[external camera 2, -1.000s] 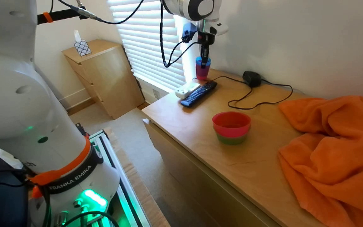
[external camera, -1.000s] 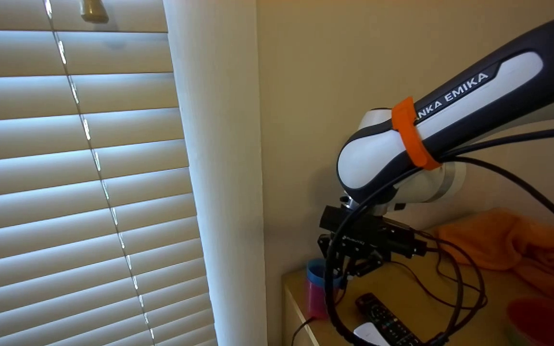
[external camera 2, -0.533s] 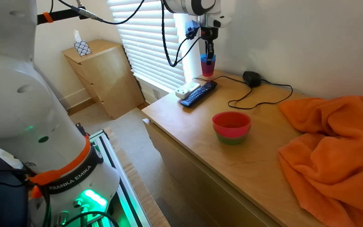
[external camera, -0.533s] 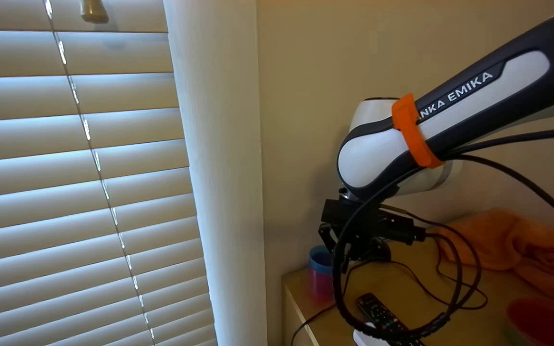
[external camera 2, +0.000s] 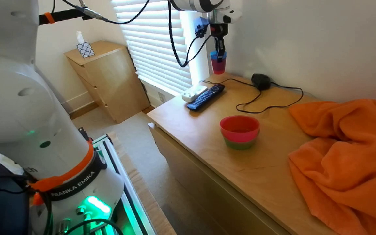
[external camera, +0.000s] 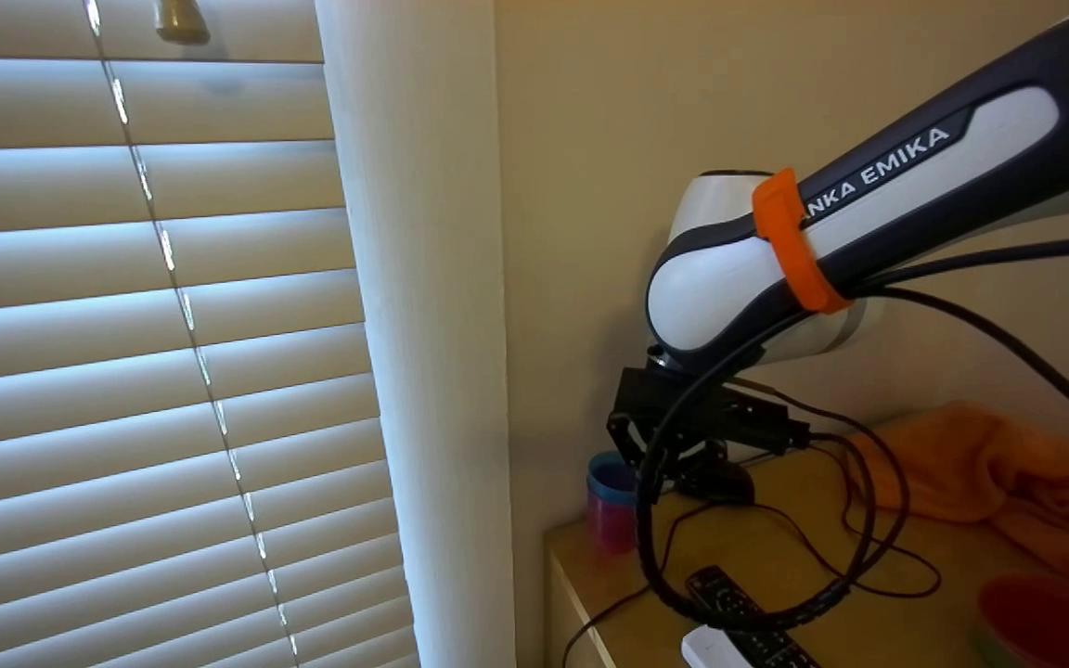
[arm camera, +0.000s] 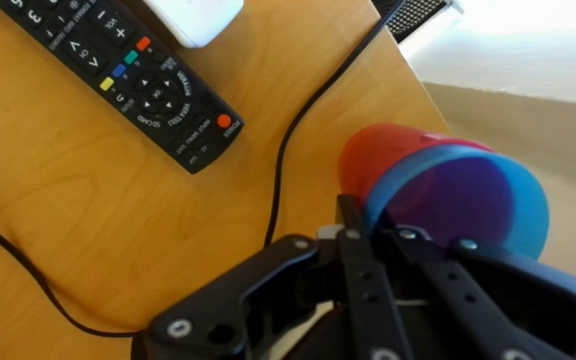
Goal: Move the cups to the left
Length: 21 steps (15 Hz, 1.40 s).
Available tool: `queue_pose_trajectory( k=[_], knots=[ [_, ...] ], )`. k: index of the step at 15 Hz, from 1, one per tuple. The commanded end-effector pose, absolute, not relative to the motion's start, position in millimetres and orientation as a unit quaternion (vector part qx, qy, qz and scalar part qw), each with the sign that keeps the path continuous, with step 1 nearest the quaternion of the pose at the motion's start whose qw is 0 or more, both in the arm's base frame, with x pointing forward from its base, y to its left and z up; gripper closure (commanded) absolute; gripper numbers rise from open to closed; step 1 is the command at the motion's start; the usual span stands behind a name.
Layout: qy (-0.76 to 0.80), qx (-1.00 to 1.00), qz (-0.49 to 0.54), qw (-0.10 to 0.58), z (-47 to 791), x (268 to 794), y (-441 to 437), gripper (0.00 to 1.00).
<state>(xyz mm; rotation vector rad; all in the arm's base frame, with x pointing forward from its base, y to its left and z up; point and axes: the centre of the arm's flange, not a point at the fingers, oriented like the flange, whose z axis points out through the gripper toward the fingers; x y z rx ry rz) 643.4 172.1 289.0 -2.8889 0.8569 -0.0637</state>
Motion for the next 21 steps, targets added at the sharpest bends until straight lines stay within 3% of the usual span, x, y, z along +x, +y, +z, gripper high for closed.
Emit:
queue_pose_trajectory(
  k=[1, 9, 10, 11, 19, 21],
  knots=[
    [0.278, -0.957, -0.017, 0.083, 281.1, 648.2, 174.1, 0.98],
    [0.279, -0.955, 0.015, 0.099, 266.5, 652.8, 176.7, 0.98],
    [0.282, -0.954, 0.021, 0.100, 264.7, 653.8, 176.2, 0.69],
    [0.282, -0.954, 0.024, 0.102, 263.3, 654.4, 175.9, 0.68],
    [0.328, -0.942, 0.012, 0.071, 312.4, 613.3, 178.6, 0.08],
    [0.340, -0.938, 0.002, 0.064, 340.1, 590.6, 189.8, 0.00]
  ],
)
